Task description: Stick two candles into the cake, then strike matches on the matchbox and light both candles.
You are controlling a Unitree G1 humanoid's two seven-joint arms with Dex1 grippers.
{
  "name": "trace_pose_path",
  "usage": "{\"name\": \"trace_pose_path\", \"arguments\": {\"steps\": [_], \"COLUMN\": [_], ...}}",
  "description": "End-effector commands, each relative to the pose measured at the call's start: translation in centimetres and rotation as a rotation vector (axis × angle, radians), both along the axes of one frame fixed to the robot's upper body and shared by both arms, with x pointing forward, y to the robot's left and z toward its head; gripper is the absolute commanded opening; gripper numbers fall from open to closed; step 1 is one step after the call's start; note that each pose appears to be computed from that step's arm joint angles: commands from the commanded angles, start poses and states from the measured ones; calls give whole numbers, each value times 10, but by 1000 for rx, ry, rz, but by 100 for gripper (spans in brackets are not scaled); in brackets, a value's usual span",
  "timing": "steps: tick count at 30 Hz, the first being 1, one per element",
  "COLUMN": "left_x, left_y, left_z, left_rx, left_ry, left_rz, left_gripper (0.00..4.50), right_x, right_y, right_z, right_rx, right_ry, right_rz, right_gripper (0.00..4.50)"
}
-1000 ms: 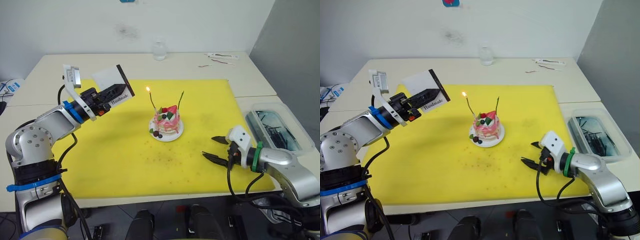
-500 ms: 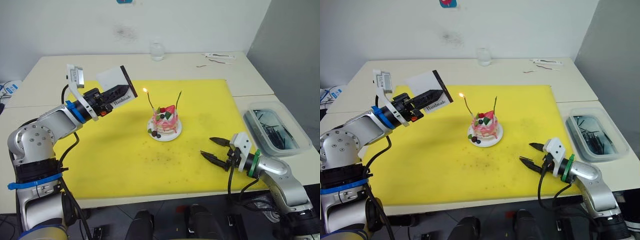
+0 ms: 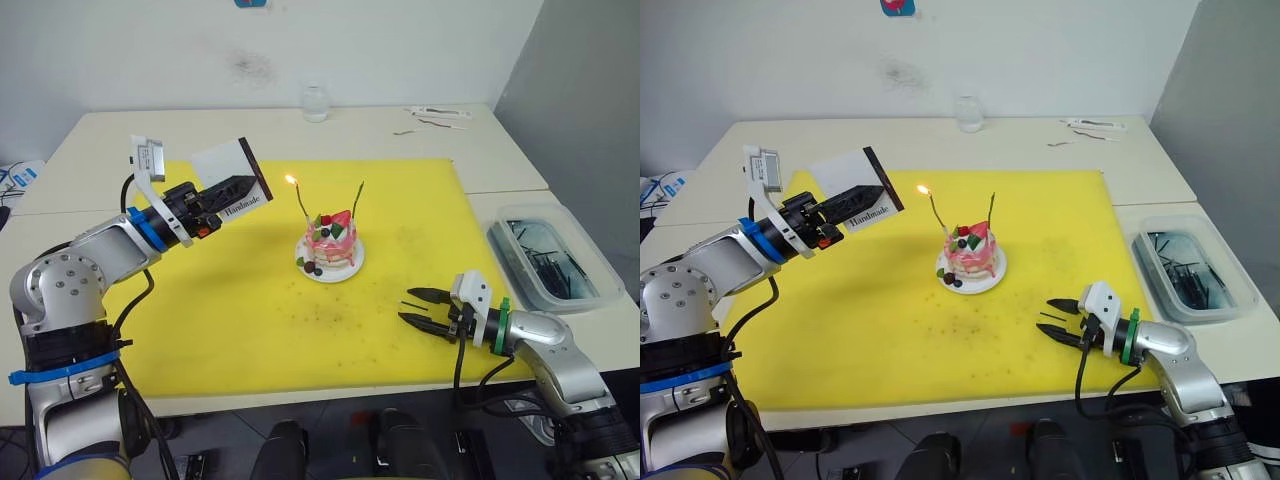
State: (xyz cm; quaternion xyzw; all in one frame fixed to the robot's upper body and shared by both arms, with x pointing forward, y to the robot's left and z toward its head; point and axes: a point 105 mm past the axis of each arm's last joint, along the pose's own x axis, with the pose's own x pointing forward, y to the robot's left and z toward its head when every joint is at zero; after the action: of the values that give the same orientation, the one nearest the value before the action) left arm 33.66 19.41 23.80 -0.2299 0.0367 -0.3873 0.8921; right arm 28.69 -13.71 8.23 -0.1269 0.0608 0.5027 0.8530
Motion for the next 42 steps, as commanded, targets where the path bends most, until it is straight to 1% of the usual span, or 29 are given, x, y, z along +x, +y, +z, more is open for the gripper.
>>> {"name": "trace_pose_path", "arguments": {"steps": [1, 4, 9, 16, 19, 24, 26, 28, 30, 32, 33, 35, 37, 40, 42], "left_x": [-7, -8, -9, -12, -21, -55, -69, -80, -84, -82, -81, -77, -73, -71, -74], "left_y": [9, 12, 14, 17, 11, -23, -42, -61, -87, -102, -109, -122, -135, -140, -141], "left_z": [14, 15, 14, 10, 10, 26, 26, 19, 1, -14, -20, -31, -42, -61, -71], "left_rx": [10, 9, 6, -8, -2, 28, 88, 145, 224, 289, 298, 286, 234, 166, 124], "left_ry": [-60, -61, -58, -40, -42, -81, -74, -57, -32, -20, -26, -30, -11, 57, 107], "left_rz": [23, 32, 40, 33, -25, -280, -408, -521, -623, -657, -662, -654, -632, -590, -576], "left_gripper": [0, 0, 0, 0, 0, 0, 0, 0, 0, 0, 0, 0, 0, 0, 0], "right_x": [3, 3, 0, -3, -4, -4, -7, -9, -10, -10, -11, -12, -16, -26, -30], "right_y": [-3, -3, -1, 1, 0, -4, -5, -6, -9, -10, -9, -8, -2, 9, 14], "right_z": [1, 0, -1, -1, 0, 8, 13, 20, 31, 37, 41, 50, 61, 77, 86], "right_rx": [-1, -1, 14, 26, 26, 12, -20, -44, -76, -103, -108, -132, -154, -165, -166], "right_ry": [-9, -5, 4, 12, 13, 0, -16, -29, -52, -71, -79, -106, -133, -167, -189], "right_rz": [-11, -2, 23, 40, 41, 42, 56, 66, 65, 66, 65, 61, 70, 101, 115], "right_gripper": [250, 186, 8, 3, 3, 3, 3, 3, 3, 3, 3, 3, 3, 3, 3]}}
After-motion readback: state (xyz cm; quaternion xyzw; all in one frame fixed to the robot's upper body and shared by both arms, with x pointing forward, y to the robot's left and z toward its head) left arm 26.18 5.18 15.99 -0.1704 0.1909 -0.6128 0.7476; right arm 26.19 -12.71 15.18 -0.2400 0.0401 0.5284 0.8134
